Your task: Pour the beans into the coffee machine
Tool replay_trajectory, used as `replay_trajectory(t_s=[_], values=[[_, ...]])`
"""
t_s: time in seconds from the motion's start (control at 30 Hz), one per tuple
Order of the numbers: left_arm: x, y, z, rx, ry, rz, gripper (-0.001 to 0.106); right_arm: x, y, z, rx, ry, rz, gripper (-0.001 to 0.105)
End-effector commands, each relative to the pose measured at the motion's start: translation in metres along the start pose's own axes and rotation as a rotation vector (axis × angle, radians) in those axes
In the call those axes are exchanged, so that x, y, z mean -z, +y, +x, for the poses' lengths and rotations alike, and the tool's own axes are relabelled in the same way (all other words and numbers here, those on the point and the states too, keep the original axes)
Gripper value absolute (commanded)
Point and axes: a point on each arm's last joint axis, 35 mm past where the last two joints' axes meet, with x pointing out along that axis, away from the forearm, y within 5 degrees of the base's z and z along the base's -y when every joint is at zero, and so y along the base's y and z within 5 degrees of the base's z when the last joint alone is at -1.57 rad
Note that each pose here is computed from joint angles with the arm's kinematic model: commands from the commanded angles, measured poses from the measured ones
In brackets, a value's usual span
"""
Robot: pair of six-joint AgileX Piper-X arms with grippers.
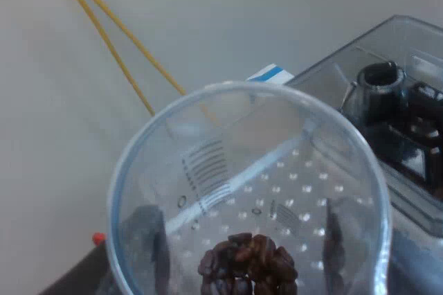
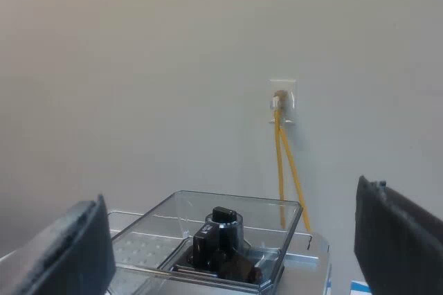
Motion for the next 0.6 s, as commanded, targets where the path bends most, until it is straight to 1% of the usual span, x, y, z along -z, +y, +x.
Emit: replay_trajectory(t_s=[0.03,0.1,0.2,0.23,0.33,0.53,0.6], values=[[-0.009,-0.001,0.009,0.049,-0.02,0.001,0.014,-0.007,-0.006,-0.002,0.018,-0.026,0.007,0.074],[-0.012,0.0,0.025,0.068,-0.016,0.0,0.014,-0.007,-0.006,-0.002,0.018,-0.026,0.009,0.074],[-0.015,0.001,0.037,0.085,-0.027,0.002,0.014,-0.007,-0.006,-0.002,0.018,-0.026,0.009,0.074],[-0.018,0.0,0.044,0.109,-0.038,0.001,0.014,-0.007,-0.006,-0.002,0.018,-0.026,0.009,0.074],[-0.024,-0.004,0.056,0.13,-0.051,0.009,0.014,-0.006,-0.005,-0.002,0.014,-0.019,0.004,0.074],[-0.036,-0.01,0.084,0.115,-0.064,0.019,0.014,-0.004,-0.004,-0.002,0.004,-0.003,-0.008,0.074],[-0.04,-0.009,0.095,0.1,-0.065,0.019,0.014,-0.004,-0.004,-0.002,0.005,-0.003,-0.008,0.074]])
